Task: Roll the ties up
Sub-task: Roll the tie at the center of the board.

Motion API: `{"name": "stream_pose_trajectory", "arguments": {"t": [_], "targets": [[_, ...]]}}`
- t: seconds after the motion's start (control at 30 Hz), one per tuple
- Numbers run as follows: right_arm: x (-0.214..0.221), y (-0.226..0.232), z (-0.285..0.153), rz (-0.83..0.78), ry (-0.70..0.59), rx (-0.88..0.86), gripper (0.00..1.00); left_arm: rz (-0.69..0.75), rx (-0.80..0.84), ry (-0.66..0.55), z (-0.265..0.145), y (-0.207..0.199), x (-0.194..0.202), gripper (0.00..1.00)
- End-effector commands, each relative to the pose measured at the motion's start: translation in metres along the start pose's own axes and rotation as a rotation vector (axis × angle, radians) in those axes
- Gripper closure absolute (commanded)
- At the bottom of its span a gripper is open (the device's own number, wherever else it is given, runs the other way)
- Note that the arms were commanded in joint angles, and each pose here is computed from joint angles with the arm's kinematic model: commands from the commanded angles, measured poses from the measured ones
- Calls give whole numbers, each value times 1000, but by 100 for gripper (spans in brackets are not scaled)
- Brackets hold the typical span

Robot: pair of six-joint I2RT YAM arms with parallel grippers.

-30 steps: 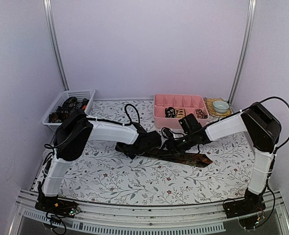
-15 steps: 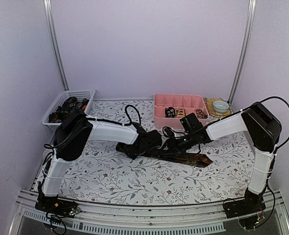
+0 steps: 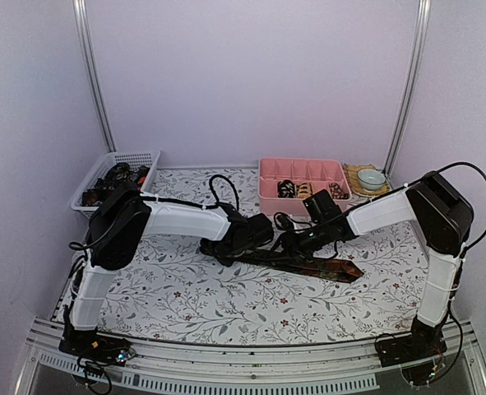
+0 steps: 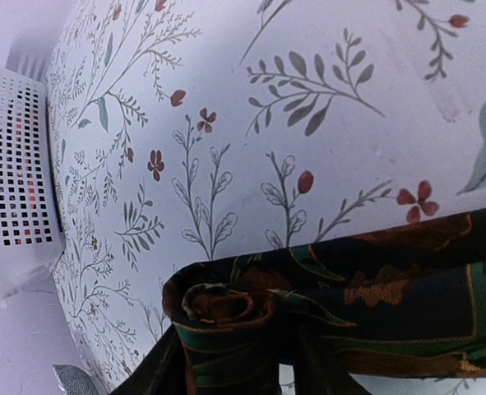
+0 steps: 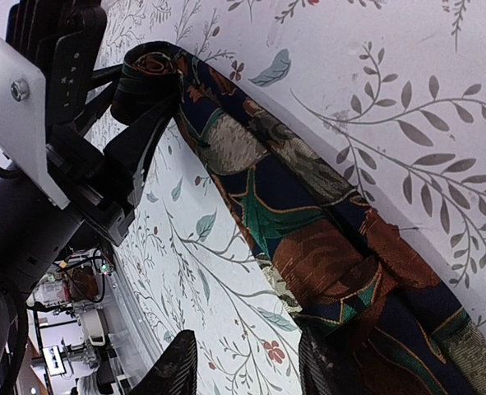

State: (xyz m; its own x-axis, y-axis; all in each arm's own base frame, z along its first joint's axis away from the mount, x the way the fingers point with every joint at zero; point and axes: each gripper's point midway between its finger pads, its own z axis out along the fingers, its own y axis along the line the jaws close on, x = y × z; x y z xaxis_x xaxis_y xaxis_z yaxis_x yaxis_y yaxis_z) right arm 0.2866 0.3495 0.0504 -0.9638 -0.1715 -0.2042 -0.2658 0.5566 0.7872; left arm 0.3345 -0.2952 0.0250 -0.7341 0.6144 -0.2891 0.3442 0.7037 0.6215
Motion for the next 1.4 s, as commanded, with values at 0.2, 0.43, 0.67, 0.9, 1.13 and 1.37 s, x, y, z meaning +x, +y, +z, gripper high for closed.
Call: {"name": "stream_pose_trajectory", "arguments": {"t": [0.2, 0.43, 0.67, 0.9, 1.13, 1.37], "targets": [[-25, 44, -28, -77, -90, -68, 58, -35, 18, -20, -8, 2, -3, 49], [-26, 42, -26, -73, -89, -67, 59, -44, 6, -39, -11, 8, -8, 44], [-27, 42, -24, -68, -88, -69, 59, -45, 3, -59, -15, 10, -13, 38], [-28, 42, -24, -66, -89, -75, 59, -50, -8, -74, -19, 15, -17, 34], [-29, 42, -23, -60, -92, -80, 59, -73, -9, -110, -33, 25, -30, 30], [-35, 46, -23, -58, -105, -83, 60, -93, 68, -167, -59, 26, -45, 27]]}}
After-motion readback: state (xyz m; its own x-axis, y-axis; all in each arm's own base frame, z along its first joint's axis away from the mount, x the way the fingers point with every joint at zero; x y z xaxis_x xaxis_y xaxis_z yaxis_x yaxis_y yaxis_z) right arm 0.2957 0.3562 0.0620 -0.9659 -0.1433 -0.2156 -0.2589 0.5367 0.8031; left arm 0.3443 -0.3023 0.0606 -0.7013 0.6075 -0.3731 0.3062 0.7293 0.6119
